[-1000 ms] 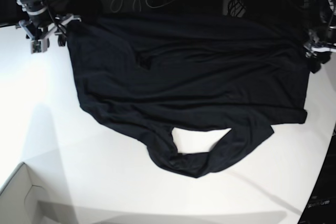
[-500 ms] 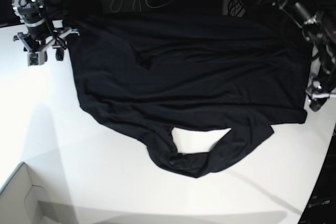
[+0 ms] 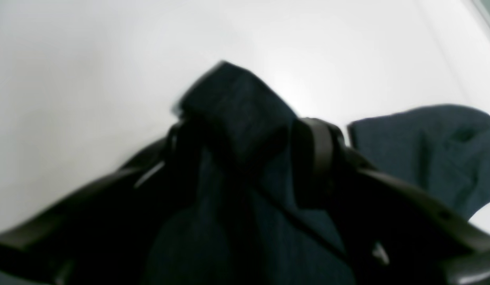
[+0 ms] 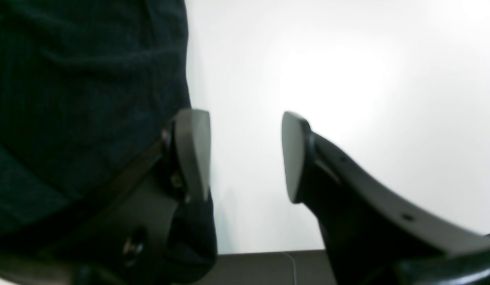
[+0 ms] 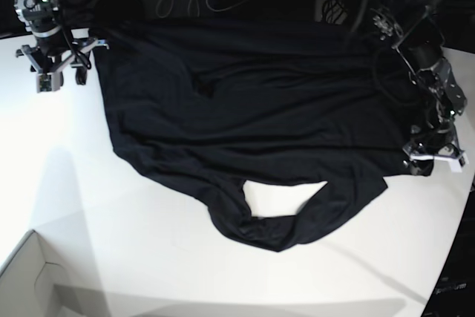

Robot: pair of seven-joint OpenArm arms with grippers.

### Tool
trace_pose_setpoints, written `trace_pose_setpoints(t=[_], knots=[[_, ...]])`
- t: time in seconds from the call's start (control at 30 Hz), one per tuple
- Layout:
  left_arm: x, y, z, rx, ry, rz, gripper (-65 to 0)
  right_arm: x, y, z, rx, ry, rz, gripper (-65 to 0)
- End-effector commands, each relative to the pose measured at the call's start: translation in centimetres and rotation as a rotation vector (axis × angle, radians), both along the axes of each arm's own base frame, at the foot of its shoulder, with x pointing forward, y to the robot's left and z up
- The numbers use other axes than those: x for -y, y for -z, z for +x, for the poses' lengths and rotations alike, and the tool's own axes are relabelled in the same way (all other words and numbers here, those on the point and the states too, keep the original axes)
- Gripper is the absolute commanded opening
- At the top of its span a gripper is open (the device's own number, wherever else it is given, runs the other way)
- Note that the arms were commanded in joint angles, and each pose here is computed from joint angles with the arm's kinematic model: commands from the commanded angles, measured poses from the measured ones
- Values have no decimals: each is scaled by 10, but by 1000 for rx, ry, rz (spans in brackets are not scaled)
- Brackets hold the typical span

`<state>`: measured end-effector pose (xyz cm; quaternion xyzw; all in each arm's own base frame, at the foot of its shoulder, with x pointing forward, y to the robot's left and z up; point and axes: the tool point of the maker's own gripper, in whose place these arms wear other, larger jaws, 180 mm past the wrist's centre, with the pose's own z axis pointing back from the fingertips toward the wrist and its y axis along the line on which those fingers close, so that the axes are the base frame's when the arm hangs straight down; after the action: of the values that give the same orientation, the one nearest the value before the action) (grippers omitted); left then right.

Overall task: Layout the t-shirt on the table in an organized manner, then fold the t-shirt properly
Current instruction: 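Lift the collar edge with both grippers and carry it toward the hem, then lay the collar edge down over the hem with both grippers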

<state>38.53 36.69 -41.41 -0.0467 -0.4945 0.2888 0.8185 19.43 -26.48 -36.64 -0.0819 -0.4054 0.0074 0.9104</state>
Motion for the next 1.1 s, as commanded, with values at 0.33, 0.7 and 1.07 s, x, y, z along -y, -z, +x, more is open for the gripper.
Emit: trace_pose_setpoints(t=[0.33, 0.7, 1.07], knots=[[-13, -18, 9, 64, -25, 29, -395, 4, -11, 7, 42, -13, -19, -358], [-17, -29, 12, 98, -35, 35, -650, 4, -15, 15, 62, -12, -18, -357], [-17, -69, 14, 134, 2, 36, -650, -21, -39, 91, 212, -83, 43, -321]])
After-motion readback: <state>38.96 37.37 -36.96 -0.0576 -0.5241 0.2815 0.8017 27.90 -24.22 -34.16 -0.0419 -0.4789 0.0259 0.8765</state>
